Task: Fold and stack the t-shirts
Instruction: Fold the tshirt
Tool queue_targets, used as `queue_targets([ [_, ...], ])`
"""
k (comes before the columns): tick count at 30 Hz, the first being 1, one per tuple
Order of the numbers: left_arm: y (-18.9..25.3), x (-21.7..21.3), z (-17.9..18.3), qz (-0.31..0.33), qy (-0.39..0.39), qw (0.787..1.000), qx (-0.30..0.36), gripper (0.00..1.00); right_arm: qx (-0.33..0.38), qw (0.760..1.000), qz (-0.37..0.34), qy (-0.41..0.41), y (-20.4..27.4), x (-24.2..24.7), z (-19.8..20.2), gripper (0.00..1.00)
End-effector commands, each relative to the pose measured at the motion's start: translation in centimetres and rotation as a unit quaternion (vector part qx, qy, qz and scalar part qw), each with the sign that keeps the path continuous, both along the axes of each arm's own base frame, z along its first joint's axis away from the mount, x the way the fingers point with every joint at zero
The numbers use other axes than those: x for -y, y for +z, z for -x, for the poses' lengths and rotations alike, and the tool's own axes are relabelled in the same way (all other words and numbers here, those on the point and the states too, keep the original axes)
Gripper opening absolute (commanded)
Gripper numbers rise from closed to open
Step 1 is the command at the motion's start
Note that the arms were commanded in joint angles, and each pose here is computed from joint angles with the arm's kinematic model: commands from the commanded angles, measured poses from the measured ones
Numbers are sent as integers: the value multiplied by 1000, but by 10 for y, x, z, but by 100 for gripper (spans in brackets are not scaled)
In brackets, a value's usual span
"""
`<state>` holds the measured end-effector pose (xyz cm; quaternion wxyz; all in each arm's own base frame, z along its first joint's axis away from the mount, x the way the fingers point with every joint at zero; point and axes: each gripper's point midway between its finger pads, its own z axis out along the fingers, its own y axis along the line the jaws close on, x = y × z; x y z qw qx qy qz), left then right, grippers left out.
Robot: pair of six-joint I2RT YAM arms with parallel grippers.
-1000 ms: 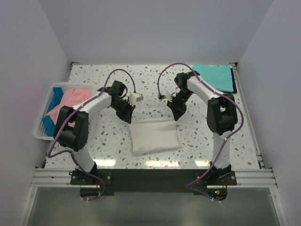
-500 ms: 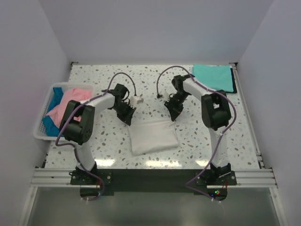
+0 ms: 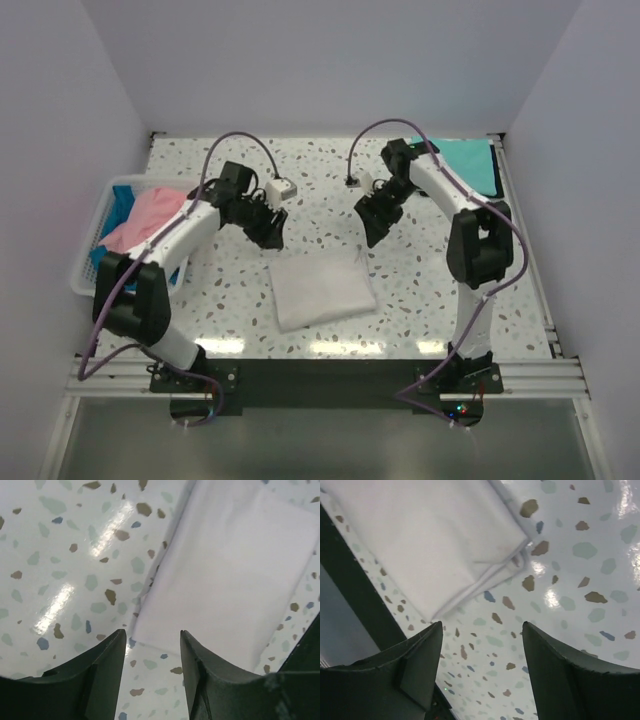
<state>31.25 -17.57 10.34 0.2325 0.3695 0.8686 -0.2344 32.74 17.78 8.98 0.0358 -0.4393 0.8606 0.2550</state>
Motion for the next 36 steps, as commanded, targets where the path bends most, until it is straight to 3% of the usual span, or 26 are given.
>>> queue_targets([
  [1,19,30,42,70,-41,996,-27,51,-43,997,-67,12,51,-17,48,68],
  [6,-21,61,83,40,-57,994,-79,48,-116,993,-34,9,8,-19,94,61],
  [11,-44,61,67,14,-41,996,-80,48,-139,989,-19,-46,-18,-15,93,71],
  [16,-82,59,50,-29,-27,995,-93,46,-159,985,-15,-73,-41,-20,87,72],
  [22,-93,46,15,-51,-1,996,-76,45,-141,985,-20,-101,-70,-31,50,69],
  [27,-73,44,-2,-10,-32,997,-65,45,-127,986,-48,-92,-49,-37,34,68],
  [31,-27,45,-8,19,-77,997,10,48,-90,992,-67,-62,-18,-28,27,66],
  [36,-1,17,-30,42,-28,999,9,50,-5,997,-65,-53,5,-27,-13,65],
])
